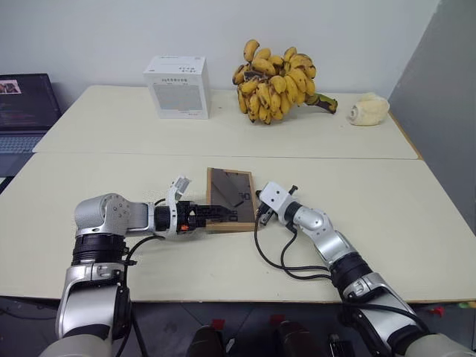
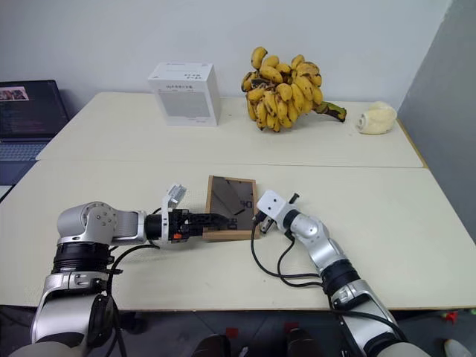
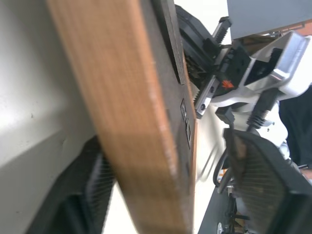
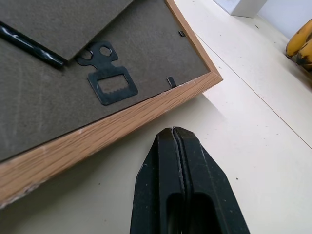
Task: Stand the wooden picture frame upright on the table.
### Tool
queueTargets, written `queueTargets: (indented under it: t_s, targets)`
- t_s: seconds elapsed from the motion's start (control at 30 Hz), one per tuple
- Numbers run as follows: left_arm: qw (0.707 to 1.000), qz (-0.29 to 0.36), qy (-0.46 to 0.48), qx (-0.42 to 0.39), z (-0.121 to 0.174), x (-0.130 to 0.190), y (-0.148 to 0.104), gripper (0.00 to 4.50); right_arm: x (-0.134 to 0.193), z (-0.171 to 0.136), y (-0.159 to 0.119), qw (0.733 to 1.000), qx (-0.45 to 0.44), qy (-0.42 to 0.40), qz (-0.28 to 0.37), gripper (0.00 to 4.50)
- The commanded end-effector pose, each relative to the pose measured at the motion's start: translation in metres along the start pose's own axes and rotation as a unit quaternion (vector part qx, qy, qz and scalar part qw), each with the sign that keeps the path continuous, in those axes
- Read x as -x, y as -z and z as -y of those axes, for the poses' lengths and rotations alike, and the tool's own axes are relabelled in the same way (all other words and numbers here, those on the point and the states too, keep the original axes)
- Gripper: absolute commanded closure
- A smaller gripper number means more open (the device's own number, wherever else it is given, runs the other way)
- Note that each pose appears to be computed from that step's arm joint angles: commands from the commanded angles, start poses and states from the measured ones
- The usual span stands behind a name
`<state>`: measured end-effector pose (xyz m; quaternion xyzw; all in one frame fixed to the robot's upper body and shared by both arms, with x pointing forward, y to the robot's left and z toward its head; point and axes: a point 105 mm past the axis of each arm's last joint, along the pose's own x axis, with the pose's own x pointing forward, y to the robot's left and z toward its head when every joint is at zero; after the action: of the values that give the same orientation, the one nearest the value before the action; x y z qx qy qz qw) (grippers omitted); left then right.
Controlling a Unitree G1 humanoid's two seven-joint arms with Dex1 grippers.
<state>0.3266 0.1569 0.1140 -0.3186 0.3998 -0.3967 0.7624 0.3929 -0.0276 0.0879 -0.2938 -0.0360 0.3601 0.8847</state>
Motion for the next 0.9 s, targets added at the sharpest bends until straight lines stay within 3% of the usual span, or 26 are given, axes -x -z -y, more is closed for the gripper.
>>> queueTargets:
  t_s: [0.03,0.17,0.27,0.47,0.7,0.83,0.9]
  targets:
    - [0.999,0.008,0.030,-0.014,0.012,0.002,-0.007,1.99,-0.003,0.009,-0.014,1.000,0.007,0.015,0.025,4.50]
    - [0.999,0.009,0.037,-0.010,0.013,0.001,-0.007,2.84,-0.002,0.010,-0.013,1.000,0.008,0.015,0.025,4.50]
    - [0.999,0.009,0.048,-0.006,0.016,-0.001,-0.006,3.23,-0.002,0.011,-0.013,1.000,0.009,0.016,0.024,4.50]
    - [0.996,0.030,0.021,-0.083,0.014,-0.007,-0.009,3.23,0.001,0.014,-0.012,0.999,0.010,0.022,0.023,4.50]
    - [0.972,0.119,-0.002,-0.202,0.021,0.007,-0.029,3.23,0.037,0.044,0.003,0.999,0.016,0.050,0.007,4.50]
    - [0.950,0.169,-0.001,-0.263,0.039,0.019,-0.040,3.23,0.072,0.076,-0.009,0.997,0.004,0.077,0.016,4.50]
    - [0.940,0.186,-0.001,-0.285,0.048,0.023,-0.044,3.23,0.087,0.090,-0.026,0.995,-0.022,0.089,0.037,4.15]
